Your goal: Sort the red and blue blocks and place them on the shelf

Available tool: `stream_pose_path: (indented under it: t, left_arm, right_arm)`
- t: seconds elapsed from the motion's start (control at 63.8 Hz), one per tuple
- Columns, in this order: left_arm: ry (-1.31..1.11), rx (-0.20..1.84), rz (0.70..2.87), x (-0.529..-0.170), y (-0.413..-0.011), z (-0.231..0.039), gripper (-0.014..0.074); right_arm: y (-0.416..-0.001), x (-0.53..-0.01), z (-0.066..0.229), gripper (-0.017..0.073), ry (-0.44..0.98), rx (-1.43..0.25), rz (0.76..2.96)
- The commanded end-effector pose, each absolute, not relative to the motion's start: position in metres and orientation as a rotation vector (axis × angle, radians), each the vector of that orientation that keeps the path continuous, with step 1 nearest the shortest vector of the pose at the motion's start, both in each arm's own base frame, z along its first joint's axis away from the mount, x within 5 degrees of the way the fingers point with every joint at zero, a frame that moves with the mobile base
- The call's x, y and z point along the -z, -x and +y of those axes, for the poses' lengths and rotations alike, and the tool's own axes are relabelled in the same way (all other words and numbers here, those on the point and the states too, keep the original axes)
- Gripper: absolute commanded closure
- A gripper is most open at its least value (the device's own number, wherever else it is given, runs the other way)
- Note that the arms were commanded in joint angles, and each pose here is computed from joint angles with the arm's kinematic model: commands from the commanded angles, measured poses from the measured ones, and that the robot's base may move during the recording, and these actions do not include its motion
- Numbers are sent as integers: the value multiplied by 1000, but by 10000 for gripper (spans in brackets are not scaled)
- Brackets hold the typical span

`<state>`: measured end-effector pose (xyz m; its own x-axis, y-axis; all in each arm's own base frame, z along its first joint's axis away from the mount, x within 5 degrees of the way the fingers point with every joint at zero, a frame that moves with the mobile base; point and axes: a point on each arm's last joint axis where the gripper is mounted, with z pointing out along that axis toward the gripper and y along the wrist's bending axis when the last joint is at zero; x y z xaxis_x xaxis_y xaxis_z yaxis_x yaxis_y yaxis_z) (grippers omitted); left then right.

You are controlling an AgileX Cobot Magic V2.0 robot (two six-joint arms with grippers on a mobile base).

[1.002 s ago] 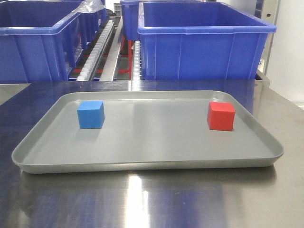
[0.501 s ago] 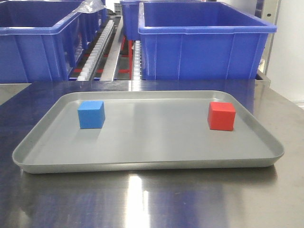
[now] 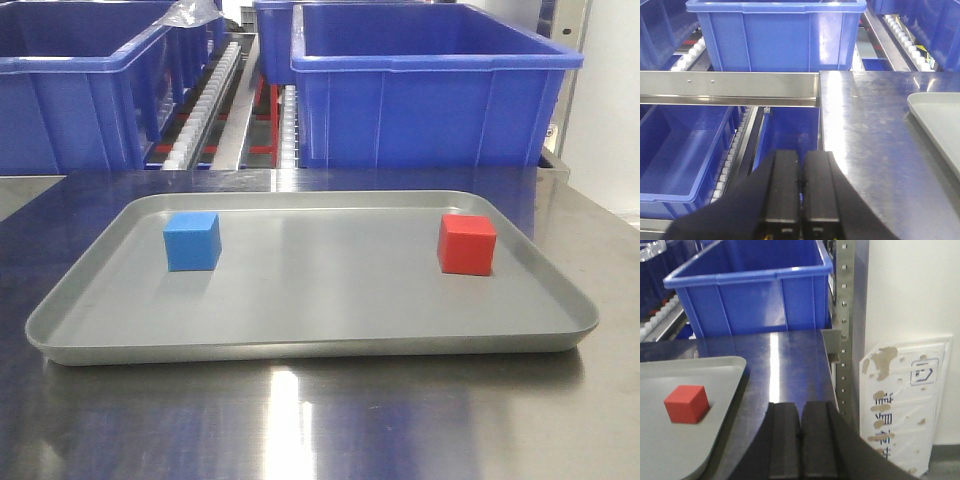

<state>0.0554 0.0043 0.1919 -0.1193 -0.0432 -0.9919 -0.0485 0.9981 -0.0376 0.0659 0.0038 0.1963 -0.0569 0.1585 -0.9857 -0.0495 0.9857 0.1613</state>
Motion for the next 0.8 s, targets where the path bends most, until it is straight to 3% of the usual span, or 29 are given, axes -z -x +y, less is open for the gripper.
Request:
stream_pose_path:
  t: [0.0,0.219,0.533,0.783]
  left_arm:
    - [63,20,1629,-189,-56,3,470]
    - [63,20,1629,-189,-56,3,470]
    - [63,20,1629,-189,-56,3,470]
    - [63,20,1629,-189,-56,3,470]
  right_arm:
    - [-69,-209,5,506,-76,-186,1552]
    - [-83,-225,5,506,-87,-172,1670]
    - [-101,-262,6,506,-86,-173,1657]
    - [-133,-266,7,506,-103,-150,1856]
